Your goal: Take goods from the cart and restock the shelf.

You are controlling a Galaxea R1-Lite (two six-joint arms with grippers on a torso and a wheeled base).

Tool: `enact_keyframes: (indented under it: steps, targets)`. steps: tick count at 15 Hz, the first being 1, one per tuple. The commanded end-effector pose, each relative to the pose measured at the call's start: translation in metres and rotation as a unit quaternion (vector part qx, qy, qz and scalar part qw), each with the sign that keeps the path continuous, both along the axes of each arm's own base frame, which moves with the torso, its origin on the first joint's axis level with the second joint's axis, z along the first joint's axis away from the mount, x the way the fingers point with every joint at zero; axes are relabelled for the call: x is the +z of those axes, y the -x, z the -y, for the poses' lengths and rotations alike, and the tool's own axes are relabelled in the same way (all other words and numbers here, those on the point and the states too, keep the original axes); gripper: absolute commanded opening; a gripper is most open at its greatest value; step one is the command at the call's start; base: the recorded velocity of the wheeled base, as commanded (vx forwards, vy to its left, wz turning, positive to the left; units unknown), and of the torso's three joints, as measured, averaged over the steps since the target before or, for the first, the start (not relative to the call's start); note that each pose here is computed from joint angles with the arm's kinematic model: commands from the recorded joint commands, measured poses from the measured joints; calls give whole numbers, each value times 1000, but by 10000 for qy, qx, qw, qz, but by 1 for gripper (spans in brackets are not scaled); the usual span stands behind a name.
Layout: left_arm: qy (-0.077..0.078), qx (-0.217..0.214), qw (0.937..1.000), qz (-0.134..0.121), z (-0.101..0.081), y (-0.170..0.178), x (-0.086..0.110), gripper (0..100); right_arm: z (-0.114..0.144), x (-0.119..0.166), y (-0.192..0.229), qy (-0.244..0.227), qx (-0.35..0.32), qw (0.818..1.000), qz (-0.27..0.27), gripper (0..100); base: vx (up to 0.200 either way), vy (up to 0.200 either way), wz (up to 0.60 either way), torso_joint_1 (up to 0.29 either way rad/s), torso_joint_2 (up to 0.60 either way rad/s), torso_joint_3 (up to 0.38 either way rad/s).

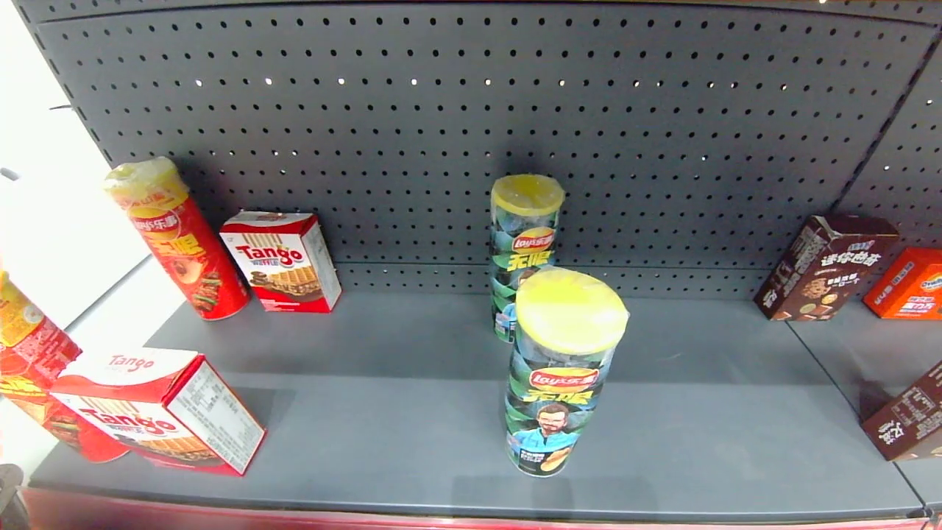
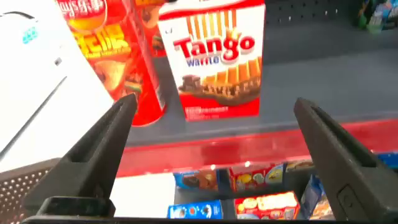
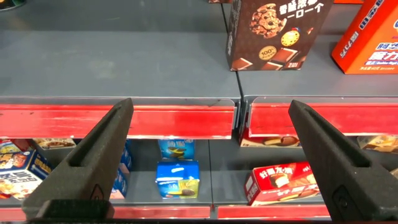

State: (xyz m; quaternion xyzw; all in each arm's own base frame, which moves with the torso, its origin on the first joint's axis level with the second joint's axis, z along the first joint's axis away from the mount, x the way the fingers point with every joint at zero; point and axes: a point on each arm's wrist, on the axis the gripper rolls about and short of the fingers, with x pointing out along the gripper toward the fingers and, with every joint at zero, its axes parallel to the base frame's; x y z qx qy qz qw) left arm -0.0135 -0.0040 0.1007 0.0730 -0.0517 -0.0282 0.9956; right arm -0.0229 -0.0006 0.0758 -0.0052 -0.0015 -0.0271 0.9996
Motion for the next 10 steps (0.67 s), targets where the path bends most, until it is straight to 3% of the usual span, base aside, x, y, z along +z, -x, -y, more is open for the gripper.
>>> enact_keyframes:
  steps: [1,7,9,10]
  targets:
    - [-69,-436,9988,-231,-1,8,-17,100,0,0,0,2,3,10000,-1,100,0,0,0,0,0,0]
    - [-26,-432,9989,-174,0,10,-19,100,0,0,0,2,-5,10000,-1,100,0,0,0,0,0,0]
    - [93,-657,9976,-200,1,10,-19,100,0,0,0,2,3,10000,-1,100,0,0,0,0,0,0]
    - [145,-507,9984,-217,0,10,-19,100,0,0,0,2,3,10000,-1,100,0,0,0,0,0,0]
